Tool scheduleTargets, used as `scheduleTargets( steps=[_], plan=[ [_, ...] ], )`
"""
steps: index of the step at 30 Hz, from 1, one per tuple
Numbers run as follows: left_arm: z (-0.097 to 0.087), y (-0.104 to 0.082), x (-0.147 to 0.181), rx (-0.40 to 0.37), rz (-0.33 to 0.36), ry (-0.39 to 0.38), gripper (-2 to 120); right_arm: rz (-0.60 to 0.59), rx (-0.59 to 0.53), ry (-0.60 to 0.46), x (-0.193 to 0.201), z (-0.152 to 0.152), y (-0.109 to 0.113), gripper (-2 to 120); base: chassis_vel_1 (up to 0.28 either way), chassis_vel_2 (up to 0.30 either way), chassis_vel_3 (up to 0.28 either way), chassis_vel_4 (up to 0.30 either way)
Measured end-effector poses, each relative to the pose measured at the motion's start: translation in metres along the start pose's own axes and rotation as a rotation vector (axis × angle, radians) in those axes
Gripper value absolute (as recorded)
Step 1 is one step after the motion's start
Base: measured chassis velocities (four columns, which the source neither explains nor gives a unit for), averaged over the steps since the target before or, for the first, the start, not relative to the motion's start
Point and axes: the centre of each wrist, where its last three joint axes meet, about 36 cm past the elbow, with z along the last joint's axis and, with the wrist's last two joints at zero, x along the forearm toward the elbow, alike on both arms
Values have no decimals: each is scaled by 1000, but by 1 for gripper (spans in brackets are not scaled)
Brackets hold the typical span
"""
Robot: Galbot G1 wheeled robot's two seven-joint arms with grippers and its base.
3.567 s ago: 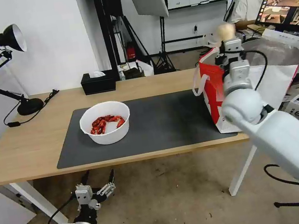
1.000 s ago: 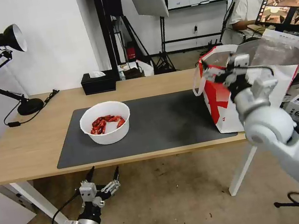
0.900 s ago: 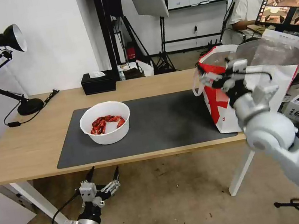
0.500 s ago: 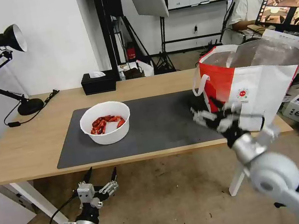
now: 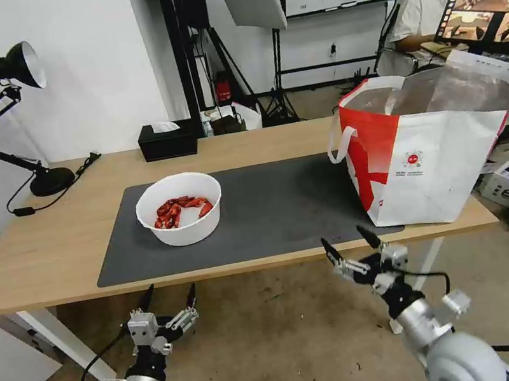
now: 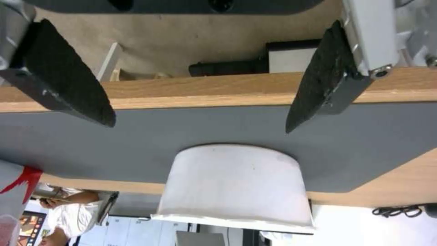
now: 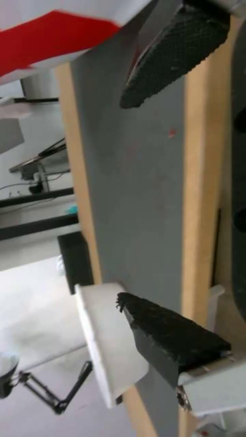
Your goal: Pick up the trash from the table and place it into the takeout bag.
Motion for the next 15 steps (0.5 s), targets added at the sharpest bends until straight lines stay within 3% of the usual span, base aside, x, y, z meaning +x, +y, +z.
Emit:
scheduleTargets(
  steps=[15],
  plan=[
    [-2,-1,6,-2,-1,4,100,44,71,31,12,17,10,100,0,0,0,0]
  ],
)
